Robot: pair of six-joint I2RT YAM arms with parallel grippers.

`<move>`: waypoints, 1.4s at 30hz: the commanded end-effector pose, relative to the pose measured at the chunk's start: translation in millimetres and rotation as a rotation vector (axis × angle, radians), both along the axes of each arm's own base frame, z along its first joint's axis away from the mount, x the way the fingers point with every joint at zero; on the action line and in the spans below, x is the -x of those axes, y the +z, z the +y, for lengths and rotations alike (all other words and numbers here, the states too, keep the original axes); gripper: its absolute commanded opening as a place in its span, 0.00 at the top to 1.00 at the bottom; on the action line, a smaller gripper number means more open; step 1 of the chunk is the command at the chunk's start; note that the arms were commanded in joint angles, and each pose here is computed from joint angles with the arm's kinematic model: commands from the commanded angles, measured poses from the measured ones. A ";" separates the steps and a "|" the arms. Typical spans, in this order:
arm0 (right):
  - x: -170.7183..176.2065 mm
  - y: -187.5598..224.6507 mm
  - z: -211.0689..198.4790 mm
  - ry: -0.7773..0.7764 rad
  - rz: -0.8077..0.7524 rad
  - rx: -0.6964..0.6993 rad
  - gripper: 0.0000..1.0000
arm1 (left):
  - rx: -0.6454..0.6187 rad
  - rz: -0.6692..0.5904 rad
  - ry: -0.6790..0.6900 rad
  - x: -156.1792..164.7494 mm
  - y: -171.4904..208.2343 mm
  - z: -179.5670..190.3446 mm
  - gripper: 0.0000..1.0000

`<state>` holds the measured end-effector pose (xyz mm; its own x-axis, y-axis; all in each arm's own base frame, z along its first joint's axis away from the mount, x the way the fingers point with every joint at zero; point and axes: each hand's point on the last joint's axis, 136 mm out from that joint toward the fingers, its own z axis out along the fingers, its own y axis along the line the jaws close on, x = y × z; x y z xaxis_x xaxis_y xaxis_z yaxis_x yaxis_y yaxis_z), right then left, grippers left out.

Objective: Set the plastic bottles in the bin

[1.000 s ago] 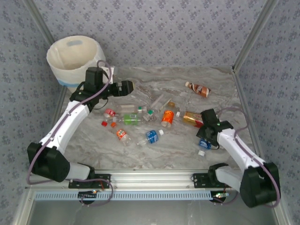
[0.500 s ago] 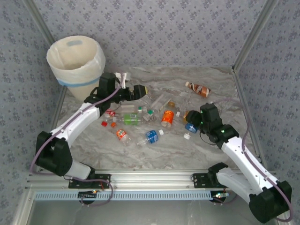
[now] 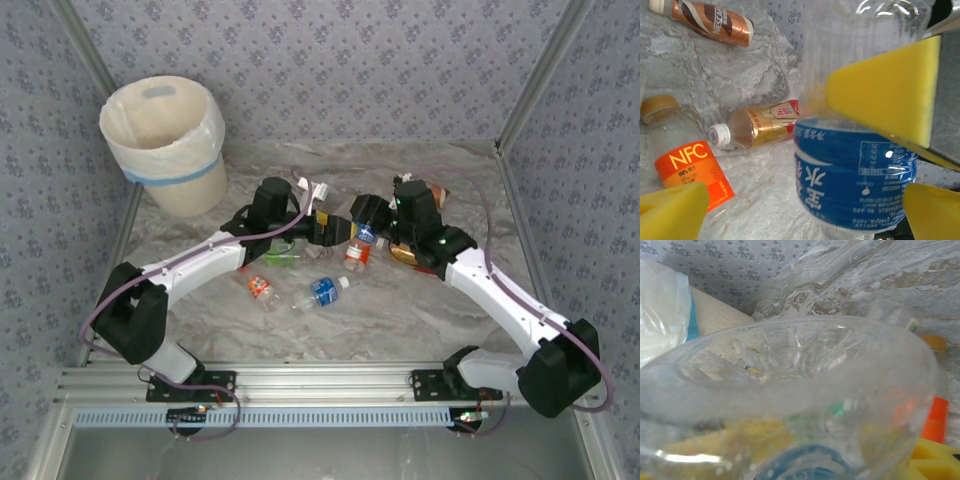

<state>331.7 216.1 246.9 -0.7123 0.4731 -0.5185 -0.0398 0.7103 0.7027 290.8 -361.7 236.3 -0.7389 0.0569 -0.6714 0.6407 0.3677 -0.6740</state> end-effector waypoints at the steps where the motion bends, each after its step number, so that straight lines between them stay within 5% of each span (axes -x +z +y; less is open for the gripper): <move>1: -4.2 34.5 20.7 0.057 -0.065 -0.100 0.38 | 0.048 -0.107 -0.043 -3.8 26.3 -9.6 0.01; 12: -9.2 53.5 34.8 0.083 -0.099 -0.219 0.38 | 0.106 -0.139 -0.216 16.0 31.2 -25.0 0.02; 20: -8.8 53.0 40.8 0.109 -0.083 -0.226 0.35 | 0.081 -0.157 -0.233 16.8 31.2 -25.6 0.34; 31: 8.0 51.6 13.2 0.108 -0.078 -0.003 0.01 | -0.053 -0.146 -0.012 -22.3 10.7 -5.0 0.44; 37: 9.7 59.2 -40.1 -0.110 -0.105 0.145 0.00 | -0.122 -0.135 0.102 -43.0 10.2 23.9 0.49; 42: 14.3 49.7 -82.2 -0.286 -0.082 0.260 0.00 | -0.255 -0.245 0.225 -53.4 47.3 56.3 0.50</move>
